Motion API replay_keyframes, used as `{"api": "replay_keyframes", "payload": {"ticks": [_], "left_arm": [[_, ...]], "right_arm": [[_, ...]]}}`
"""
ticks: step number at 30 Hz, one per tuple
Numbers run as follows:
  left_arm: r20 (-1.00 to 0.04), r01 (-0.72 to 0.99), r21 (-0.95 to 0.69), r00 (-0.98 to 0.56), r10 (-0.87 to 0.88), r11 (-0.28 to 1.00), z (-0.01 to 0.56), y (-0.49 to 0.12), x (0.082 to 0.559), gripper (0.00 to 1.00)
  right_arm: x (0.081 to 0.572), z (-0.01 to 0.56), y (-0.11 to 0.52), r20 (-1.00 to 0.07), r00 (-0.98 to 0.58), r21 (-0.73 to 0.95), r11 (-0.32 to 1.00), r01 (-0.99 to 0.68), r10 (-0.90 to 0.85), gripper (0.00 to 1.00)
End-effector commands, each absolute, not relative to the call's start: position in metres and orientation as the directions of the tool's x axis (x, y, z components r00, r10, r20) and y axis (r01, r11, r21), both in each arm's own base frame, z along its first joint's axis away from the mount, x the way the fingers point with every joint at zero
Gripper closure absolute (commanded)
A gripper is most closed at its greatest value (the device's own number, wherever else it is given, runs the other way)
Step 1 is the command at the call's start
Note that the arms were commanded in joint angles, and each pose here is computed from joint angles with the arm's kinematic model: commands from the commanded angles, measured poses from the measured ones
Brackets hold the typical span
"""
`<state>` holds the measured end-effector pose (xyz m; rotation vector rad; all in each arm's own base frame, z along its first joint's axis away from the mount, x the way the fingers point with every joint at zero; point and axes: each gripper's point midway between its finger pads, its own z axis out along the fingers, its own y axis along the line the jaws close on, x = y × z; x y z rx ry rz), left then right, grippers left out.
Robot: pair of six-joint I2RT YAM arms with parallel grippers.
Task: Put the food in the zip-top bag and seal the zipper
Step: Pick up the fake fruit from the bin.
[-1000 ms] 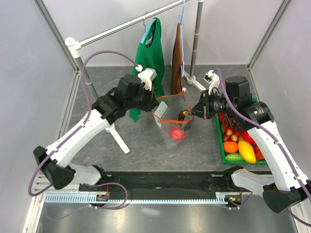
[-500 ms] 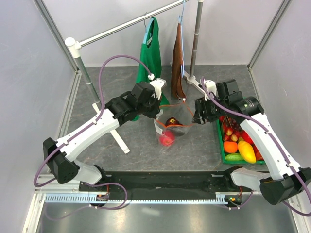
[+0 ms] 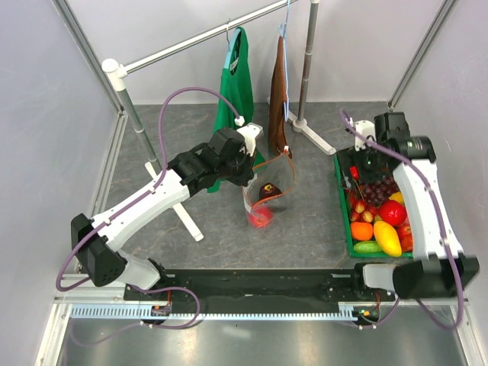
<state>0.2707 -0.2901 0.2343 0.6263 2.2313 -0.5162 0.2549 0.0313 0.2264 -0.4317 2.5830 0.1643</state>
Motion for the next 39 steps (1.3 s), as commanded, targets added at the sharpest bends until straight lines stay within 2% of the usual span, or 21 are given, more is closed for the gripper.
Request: {"api": "replay_keyframes", "payload": {"ticks": [1,5,15,20,28,39], "left_arm": [[-0.771,0.579,-0.216,-0.595,0.227,0.786,0.246,-0.301,0.274,0.98],[-0.773,0.58,-0.214,-0.592,0.227,0.786,0.244,-0.298,0.272,0.98],[-0.772,0.577,-0.218,-0.596,0.222,0.787,0.243,-0.296,0.27,0.98],[-0.768,0.588,-0.233,-0.6,0.225,0.775,0.243,-0.3,0.268,0.98],[-0.762,0.589,-0.244,-0.608,0.224,0.771,0.24,-0.302,0.267,0.98],[-0.757,0.592,-0.241,-0.611,0.233,0.769,0.235,-0.301,0.267,0.98]], "right_arm": [[0.288,0.22,0.007,-0.485,-0.828,0.04,0.939,-0.341,-0.28,0.09],[0.309,0.207,-0.004,-0.462,-0.837,0.032,0.937,-0.347,-0.294,0.18],[0.292,0.191,-0.079,-0.355,-0.888,-0.036,0.954,-0.298,-0.291,0.14],[0.279,0.186,-0.097,-0.305,-0.901,-0.036,0.949,-0.314,-0.31,0.14],[0.298,0.169,-0.107,-0.312,-0.932,0.031,0.978,-0.205,-0.186,0.03],[0.32,0.136,-0.125,-0.299,-0.954,0.028,1.0,0.007,0.015,0.02]]}}
